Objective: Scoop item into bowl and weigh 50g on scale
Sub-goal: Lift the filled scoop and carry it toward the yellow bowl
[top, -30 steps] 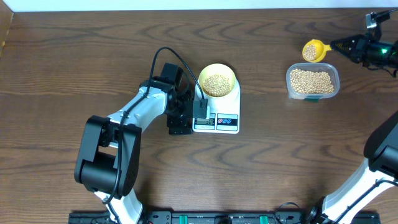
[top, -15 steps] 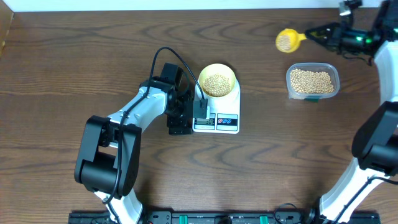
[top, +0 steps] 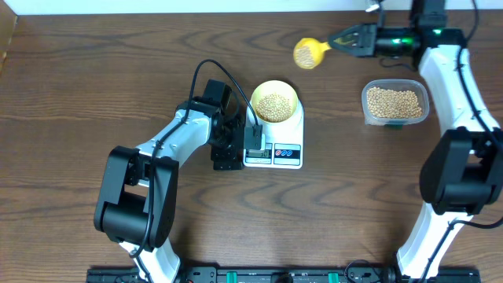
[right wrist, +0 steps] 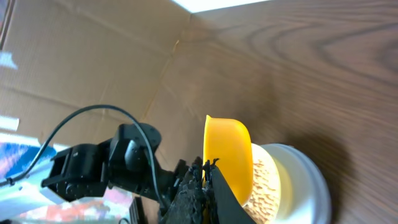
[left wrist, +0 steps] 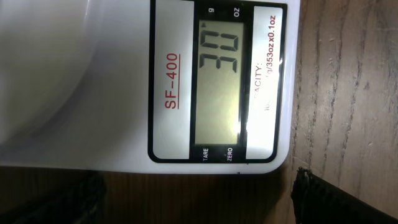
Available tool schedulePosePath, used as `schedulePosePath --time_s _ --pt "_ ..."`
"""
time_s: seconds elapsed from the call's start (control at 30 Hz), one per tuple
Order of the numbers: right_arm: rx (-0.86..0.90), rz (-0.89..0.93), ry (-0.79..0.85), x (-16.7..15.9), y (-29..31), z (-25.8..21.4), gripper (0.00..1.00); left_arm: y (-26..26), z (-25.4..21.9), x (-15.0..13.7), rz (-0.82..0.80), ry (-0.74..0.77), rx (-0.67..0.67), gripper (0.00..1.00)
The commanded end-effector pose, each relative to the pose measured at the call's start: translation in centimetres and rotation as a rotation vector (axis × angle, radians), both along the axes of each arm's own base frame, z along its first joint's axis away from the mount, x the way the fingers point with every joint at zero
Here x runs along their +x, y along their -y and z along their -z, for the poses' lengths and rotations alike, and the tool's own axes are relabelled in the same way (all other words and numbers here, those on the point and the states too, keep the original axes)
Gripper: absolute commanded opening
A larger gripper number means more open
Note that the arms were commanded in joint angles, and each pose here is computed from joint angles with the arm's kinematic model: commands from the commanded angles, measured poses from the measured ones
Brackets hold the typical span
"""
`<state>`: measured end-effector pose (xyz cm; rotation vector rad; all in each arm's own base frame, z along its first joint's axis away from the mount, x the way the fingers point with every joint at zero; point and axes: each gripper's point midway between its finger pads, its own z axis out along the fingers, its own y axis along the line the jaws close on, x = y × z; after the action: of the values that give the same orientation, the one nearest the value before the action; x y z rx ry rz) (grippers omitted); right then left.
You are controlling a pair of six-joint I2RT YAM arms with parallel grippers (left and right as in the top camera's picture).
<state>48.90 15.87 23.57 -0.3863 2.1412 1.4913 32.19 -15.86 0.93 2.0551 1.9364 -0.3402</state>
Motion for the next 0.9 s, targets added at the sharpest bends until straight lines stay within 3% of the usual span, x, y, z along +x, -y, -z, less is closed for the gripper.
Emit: schedulePosePath --time_s 0.0,0.43,0.7,0.87 --pt "0.026 -0.069 0.032 -1.1 -2.6 -1.1 0.01 -0.2 0.5 -0.5 -0.009 -0.023 0.008 0.98" --pt "0.024 -0.15 0.098 -2.1 -6.7 -1.6 0.01 -0.2 0.5 -0.5 -0.009 -0.022 0.008 0.98" --pt "-0.138 -0.016 0.015 -0.8 -5.3 1.7 0.01 -0.2 0.5 -0.5 -0.009 -0.022 0.008 0.98" --pt "-0.157 -0.041 0.029 -1.3 -5.7 2.1 0.01 -0.2 0.5 -0.5 -0.009 -0.022 0.008 0.98"
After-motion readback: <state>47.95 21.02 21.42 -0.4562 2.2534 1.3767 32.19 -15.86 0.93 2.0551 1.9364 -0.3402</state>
